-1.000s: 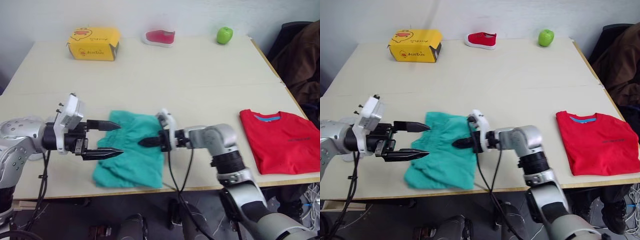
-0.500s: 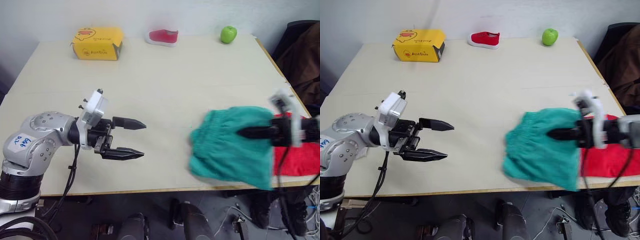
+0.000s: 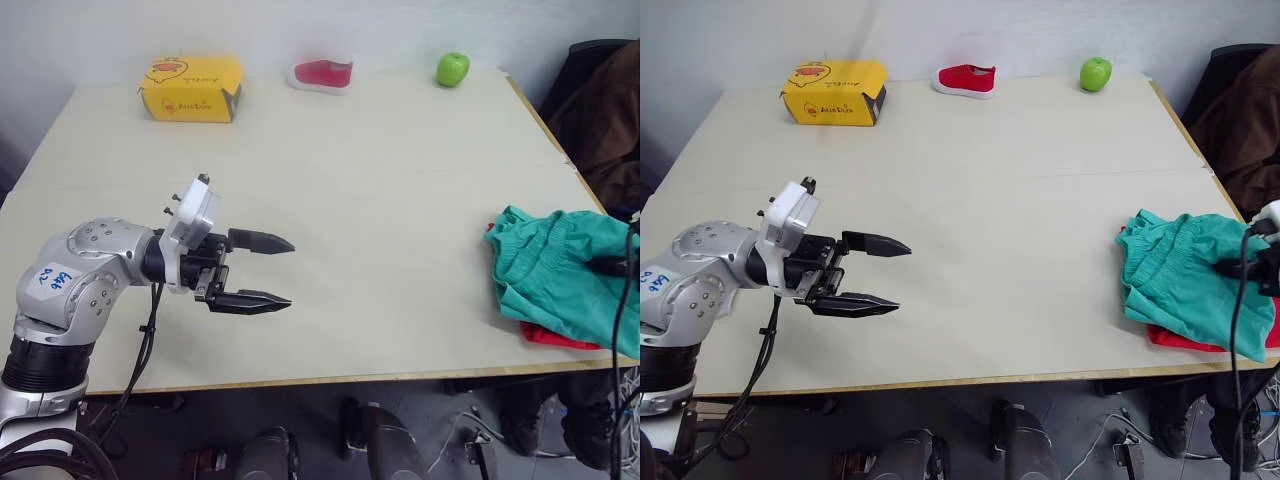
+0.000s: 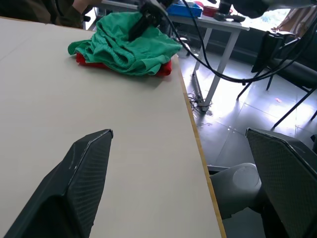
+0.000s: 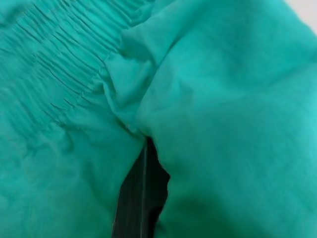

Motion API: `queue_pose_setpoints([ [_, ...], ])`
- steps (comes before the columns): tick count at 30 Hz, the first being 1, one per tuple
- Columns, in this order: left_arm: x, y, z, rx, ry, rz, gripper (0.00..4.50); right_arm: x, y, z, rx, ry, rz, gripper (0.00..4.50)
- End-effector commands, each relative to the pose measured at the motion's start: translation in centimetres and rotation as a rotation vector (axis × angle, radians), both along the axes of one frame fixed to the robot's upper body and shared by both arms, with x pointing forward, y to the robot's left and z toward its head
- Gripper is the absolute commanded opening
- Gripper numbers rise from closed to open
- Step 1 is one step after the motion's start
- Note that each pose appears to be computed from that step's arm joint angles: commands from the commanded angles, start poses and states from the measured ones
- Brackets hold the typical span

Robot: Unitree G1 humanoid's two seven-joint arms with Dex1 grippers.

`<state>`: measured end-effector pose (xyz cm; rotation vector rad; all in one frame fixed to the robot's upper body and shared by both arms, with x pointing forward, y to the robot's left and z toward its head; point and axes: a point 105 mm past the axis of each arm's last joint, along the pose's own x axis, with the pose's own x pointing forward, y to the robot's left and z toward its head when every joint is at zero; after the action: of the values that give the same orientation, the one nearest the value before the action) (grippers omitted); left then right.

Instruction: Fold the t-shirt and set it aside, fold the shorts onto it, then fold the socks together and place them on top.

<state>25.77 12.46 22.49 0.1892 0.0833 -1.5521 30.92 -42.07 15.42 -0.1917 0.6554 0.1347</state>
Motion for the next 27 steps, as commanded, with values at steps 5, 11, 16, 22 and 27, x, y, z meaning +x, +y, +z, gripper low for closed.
queue_pose_setpoints([
  [5, -0.3, 0.6, 0.3, 0.011, -0.038, 0.040, 4.50, -2.6, -5.4, 3.0, -0.146, -0.202, -0.203, 3.19],
  [11, -0.2, 2.2, -0.7, 0.047, -0.027, 0.140, 4.50, -1.1, -2.3, 10.3, -0.248, -0.518, -0.052, 4.47],
  [16, 0.3, 3.9, -1.1, 0.060, -0.029, 0.265, 4.50, 0.3, 6.2, 13.2, -0.015, -0.663, 0.262, 4.47],
  [22, 2.2, 8.3, -1.9, 0.057, -0.102, 0.649, 4.50, -1.4, 22.7, 12.8, 0.444, -0.584, 0.849, 4.47],
  [27, 2.7, 13.9, -3.9, 0.110, -0.120, 1.004, 4.50, -3.3, 30.3, 11.3, 0.545, -0.492, 1.098, 4.47],
])
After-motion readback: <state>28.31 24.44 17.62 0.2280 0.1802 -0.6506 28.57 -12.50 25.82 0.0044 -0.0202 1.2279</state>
